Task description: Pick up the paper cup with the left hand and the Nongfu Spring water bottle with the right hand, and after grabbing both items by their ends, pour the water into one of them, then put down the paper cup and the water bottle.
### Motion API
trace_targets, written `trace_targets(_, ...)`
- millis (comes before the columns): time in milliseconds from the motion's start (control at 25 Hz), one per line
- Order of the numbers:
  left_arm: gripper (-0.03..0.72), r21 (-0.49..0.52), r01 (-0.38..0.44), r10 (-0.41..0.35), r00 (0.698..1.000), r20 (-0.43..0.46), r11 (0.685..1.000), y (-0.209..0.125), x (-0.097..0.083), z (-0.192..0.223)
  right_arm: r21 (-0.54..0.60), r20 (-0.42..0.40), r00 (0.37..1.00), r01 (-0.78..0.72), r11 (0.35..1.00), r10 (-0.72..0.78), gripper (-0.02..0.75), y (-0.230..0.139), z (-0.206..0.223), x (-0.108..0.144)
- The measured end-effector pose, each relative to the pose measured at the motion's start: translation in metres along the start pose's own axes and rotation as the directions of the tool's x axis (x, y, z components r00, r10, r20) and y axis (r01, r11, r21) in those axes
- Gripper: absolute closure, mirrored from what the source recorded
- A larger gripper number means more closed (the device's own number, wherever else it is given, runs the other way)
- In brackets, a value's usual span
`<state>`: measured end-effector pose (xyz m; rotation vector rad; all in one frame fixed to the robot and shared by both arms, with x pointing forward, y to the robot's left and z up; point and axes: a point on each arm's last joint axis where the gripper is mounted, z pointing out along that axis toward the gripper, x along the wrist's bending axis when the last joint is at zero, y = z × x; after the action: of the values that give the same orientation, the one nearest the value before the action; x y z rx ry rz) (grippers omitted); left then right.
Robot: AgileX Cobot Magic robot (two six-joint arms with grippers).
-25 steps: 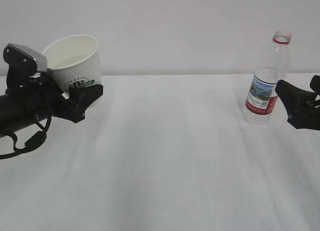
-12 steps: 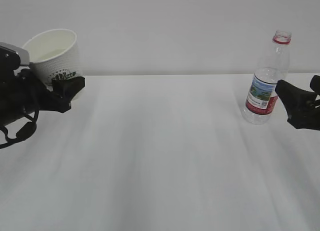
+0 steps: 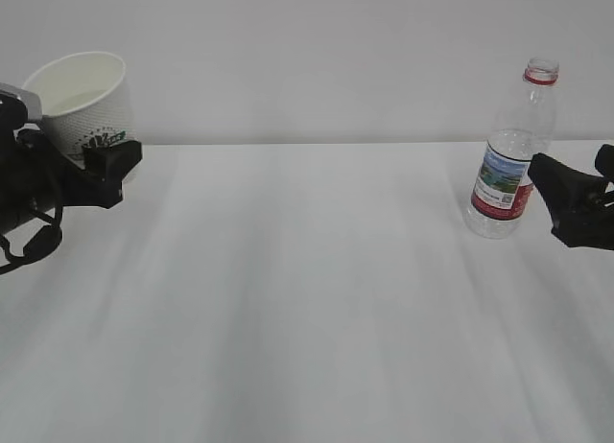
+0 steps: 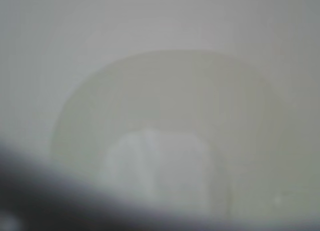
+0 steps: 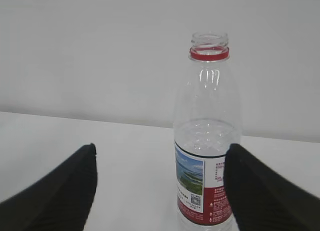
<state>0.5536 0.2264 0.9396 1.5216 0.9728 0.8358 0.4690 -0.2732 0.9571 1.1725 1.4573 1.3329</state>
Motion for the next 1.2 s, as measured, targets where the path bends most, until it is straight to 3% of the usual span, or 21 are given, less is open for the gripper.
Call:
trace_targets(800,0.217,0.057,0.117,-0.107,0.981,-0.16,0.991,-0.036,0.017,0.008,0.001,-0.004,1.0,0.002,1.0,-0.002,0.145,0.0,0.0,0.0)
trace_targets(1200,0.217,0.056,0.117,-0.099,0.961,-0.257,0.992,-0.048,0.026,0.009,0.026,-0.002,1.0,0.003,1.0,-0.003,0.146,-0.002,0.0,0.0)
